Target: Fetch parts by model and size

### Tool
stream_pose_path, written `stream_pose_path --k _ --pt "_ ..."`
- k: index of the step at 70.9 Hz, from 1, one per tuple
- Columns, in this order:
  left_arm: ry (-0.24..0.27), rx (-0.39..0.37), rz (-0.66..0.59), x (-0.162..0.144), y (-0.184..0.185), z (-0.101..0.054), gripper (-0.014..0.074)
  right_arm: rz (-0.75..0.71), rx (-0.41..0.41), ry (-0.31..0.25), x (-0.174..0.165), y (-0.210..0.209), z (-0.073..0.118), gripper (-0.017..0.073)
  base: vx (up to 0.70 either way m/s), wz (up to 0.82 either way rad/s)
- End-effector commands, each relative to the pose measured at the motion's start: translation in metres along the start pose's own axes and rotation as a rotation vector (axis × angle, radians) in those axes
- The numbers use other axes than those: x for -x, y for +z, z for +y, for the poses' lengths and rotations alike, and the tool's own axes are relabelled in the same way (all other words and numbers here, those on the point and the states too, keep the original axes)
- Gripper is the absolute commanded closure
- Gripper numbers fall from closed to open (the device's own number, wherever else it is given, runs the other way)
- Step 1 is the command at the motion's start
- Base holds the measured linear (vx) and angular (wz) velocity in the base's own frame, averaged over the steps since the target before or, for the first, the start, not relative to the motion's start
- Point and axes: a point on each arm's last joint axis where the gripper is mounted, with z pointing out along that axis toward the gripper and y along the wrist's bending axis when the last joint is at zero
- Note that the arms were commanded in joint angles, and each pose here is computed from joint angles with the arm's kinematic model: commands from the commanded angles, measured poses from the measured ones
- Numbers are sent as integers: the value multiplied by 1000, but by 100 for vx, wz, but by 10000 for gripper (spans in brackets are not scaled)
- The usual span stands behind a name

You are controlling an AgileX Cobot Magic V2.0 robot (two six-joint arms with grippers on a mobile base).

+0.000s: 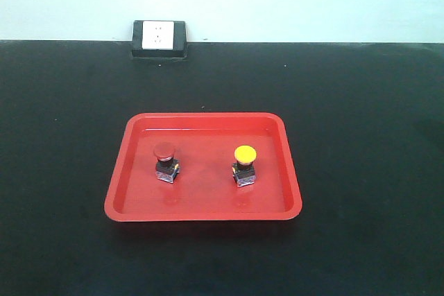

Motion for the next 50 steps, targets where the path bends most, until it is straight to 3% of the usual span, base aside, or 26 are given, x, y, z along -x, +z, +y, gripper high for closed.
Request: stream_pose_path --k 1,8,18,50 --pt "13 -2 -134 11 -2 0 600 -82 -15 -9 13 -2 -1 568 0 0" --pt "17 -2 -153 13 -2 0 600 -82 -15 -9 13 -2 -1 568 0 0" --pt "-17 -6 -154 13 -2 0 600 -81 -15 -9 13 -2 -1 568 0 0" --pt "-13 -5 -152 13 -2 0 600 -78 -14 -9 13 -2 -1 568 0 0"
